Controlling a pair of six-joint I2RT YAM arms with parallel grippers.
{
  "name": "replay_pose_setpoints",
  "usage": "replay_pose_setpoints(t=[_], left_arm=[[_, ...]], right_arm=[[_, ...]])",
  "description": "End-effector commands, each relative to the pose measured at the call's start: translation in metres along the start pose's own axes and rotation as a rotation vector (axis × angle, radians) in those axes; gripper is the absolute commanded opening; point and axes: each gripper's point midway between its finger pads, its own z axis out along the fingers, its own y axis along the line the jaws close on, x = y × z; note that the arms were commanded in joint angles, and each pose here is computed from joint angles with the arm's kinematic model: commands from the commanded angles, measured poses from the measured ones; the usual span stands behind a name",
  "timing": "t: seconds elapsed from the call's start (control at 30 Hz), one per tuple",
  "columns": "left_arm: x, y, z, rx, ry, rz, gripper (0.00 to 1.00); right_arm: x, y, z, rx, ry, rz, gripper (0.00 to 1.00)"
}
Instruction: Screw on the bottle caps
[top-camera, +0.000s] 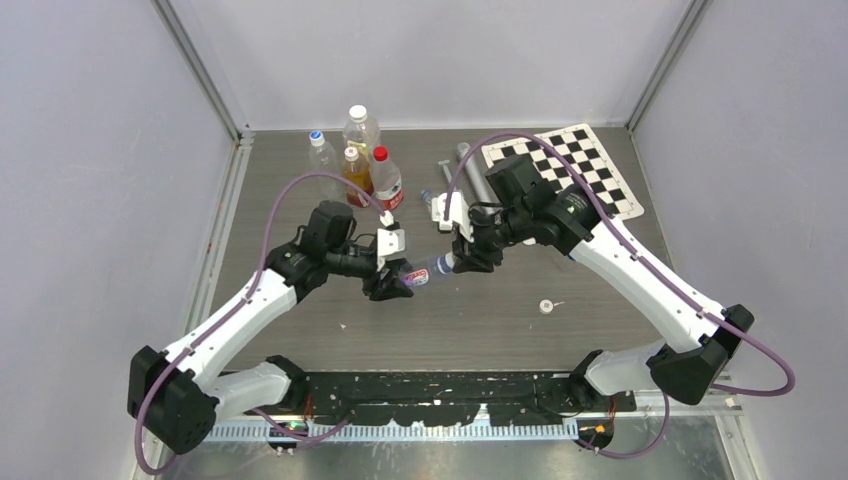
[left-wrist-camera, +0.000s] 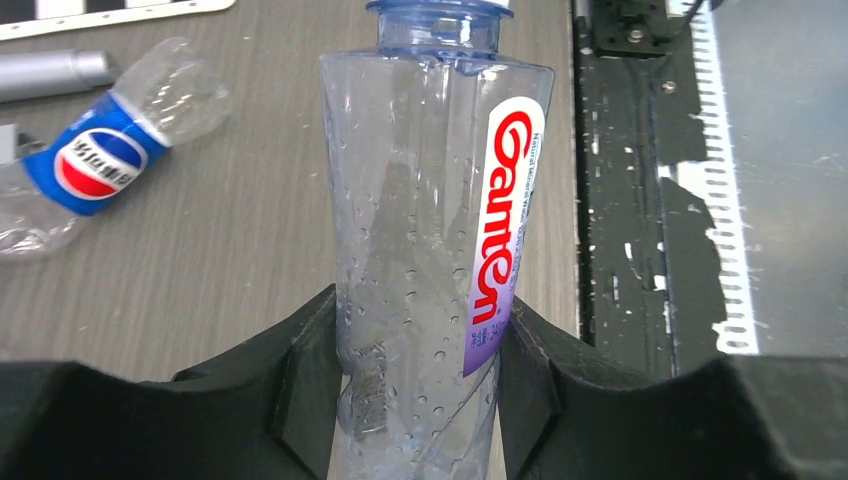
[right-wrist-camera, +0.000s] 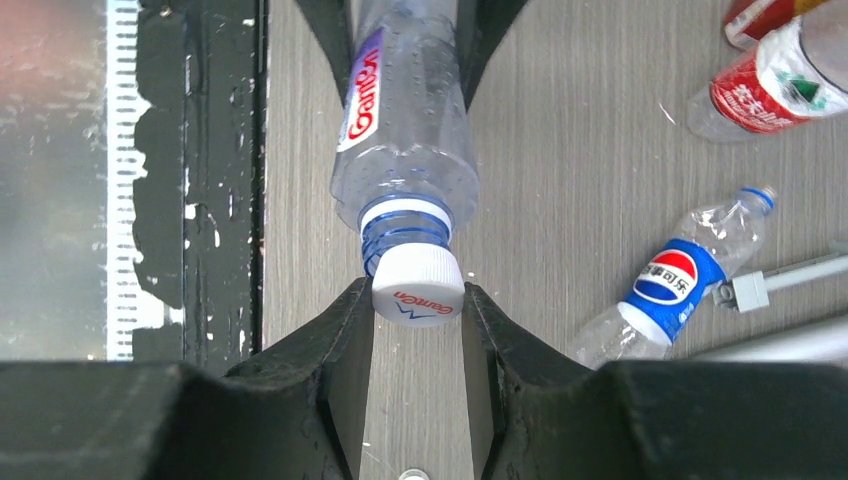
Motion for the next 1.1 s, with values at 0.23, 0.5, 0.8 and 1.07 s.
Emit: replay_pose_setpoints(t=[0.23,0.5,0.8,1.07], left_arm=[[0.008,0.040,-0.037,-0.371,0.063,0.105,0.00],[0.030,0.057,-0.067,-0.610,0.105,0.175,0.00],[0.025,0.060,-0.070,-0.686,0.013,0.215,0.00],[0.032,0.068,-0.062,-0.689,0.013,0.213,0.00]], right_arm=[[0.026,-0.020,0.017,0.237,0.110,0.580,0.12],[0.093,-0.030,0.049,0.469,0.224,0.946,0.19],[0.175,-0.026,0.103,0.638,0.405,1.198,0.21],[0.204,-0.016,0.128,0.691,0.493,1.239,0.34]])
